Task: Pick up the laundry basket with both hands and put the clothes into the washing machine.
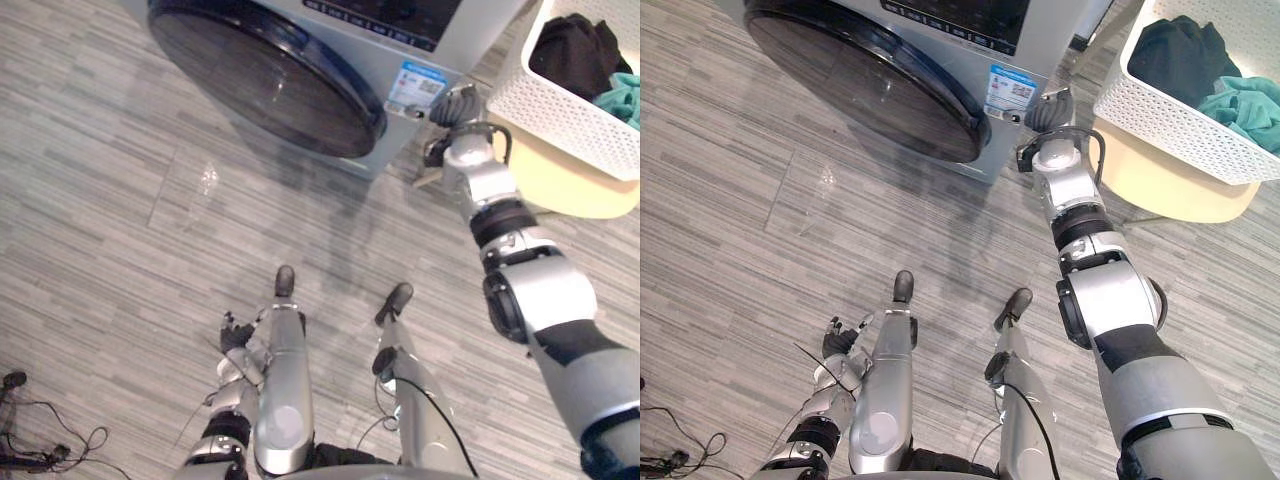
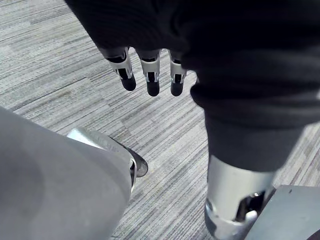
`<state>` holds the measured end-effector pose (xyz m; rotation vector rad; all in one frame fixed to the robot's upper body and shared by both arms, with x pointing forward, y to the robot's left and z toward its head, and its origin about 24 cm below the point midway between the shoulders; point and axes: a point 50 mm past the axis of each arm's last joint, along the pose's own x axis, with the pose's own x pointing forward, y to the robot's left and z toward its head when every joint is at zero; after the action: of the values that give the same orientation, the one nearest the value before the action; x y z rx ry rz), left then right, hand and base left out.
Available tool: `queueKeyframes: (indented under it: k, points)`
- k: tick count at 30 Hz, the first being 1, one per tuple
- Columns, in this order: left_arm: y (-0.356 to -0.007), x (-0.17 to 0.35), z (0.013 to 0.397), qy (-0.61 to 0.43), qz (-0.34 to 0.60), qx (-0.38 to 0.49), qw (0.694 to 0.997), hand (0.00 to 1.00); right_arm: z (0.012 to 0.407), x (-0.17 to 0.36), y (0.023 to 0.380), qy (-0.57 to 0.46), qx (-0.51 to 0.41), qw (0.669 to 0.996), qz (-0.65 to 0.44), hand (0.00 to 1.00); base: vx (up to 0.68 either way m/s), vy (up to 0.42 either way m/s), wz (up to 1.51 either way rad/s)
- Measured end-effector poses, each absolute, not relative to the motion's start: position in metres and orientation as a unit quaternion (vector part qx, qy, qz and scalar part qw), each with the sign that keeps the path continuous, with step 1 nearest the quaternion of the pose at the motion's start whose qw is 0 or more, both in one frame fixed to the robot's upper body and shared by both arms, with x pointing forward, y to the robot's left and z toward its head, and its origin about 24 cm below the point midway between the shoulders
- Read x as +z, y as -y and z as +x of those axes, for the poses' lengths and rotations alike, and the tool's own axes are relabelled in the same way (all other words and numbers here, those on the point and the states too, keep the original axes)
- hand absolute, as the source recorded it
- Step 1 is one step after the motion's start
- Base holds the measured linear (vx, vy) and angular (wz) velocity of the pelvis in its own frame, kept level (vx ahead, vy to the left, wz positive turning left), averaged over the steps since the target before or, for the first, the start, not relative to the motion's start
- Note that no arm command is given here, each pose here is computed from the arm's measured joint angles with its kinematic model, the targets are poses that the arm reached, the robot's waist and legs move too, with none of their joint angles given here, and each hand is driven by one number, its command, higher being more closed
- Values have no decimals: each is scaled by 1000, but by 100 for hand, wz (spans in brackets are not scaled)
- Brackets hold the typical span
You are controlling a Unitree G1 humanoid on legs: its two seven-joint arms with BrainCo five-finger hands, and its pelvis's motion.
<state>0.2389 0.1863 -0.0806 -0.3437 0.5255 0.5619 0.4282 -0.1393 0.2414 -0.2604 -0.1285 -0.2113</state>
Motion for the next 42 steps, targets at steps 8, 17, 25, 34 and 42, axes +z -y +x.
queueKeyframes:
  k: [8,17,25,34,42]
  points:
    - [-193,-90,232,-278,-185,296,895,0,427,227,108,42,-62,982,-175,0,102,-51,-4]
    - [-190,-96,227,-293,-215,314,877,0,417,163,97,-32,-23,990,-137,0,72,-37,22]
    - [-188,-97,227,-301,-232,317,869,0,392,107,55,-84,35,995,-30,0,26,-12,12]
    - [-198,-92,233,-288,-255,340,858,0,381,85,47,-126,27,990,49,0,-8,31,1]
    - [-207,-82,238,-250,-269,362,857,0,404,140,75,-59,-27,993,95,0,43,22,-3]
